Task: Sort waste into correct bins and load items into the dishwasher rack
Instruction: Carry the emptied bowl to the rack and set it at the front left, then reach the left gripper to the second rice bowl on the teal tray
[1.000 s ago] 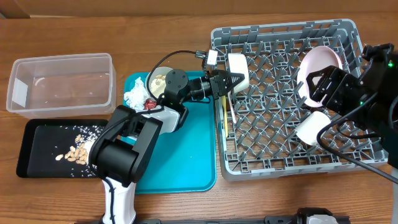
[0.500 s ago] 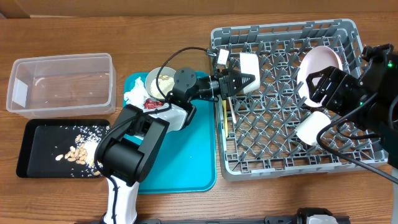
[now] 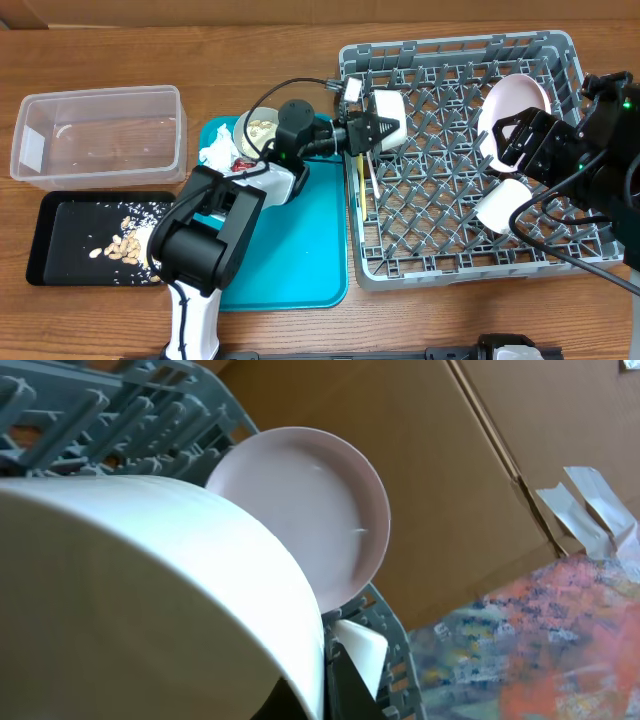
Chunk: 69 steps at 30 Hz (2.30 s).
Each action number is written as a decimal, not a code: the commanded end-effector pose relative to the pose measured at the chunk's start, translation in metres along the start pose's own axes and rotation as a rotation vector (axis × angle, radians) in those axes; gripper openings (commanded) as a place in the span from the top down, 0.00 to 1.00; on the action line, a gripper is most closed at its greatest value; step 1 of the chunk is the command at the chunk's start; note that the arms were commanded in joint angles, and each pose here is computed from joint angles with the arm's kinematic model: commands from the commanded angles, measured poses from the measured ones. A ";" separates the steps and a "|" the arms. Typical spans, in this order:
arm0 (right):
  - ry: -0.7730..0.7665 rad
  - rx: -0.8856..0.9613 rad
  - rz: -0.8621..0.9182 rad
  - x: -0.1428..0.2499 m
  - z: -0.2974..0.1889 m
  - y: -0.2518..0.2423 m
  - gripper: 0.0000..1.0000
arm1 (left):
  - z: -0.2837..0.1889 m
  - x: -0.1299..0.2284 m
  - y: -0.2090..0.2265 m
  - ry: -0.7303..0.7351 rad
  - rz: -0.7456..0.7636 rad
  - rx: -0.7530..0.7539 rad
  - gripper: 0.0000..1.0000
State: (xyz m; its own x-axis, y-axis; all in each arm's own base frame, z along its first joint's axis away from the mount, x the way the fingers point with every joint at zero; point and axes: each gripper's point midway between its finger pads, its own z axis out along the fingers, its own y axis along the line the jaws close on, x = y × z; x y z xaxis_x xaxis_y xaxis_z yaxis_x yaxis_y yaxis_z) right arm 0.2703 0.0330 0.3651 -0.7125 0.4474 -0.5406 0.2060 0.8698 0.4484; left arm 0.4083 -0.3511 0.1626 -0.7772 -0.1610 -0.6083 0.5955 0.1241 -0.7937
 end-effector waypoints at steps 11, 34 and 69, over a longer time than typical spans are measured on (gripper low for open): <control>-0.027 0.023 -0.002 -0.004 -0.004 -0.004 0.20 | -0.019 0.003 0.002 0.078 -0.149 0.044 0.46; -0.006 0.033 0.003 0.001 -0.004 -0.007 0.20 | -0.095 -0.019 0.047 0.080 -0.313 -0.116 0.25; -0.002 0.035 0.004 0.002 -0.003 -0.007 0.15 | -0.187 0.019 0.129 0.375 0.293 -1.087 0.46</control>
State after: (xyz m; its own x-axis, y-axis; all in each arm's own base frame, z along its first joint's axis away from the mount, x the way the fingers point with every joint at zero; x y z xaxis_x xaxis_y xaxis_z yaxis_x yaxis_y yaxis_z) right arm 0.2662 0.0287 0.3602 -0.7187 0.4502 -0.5299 0.2328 0.8739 0.4267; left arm 0.4302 -0.1587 0.0715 -0.7542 0.2274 -0.6160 0.4205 0.8878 -0.1871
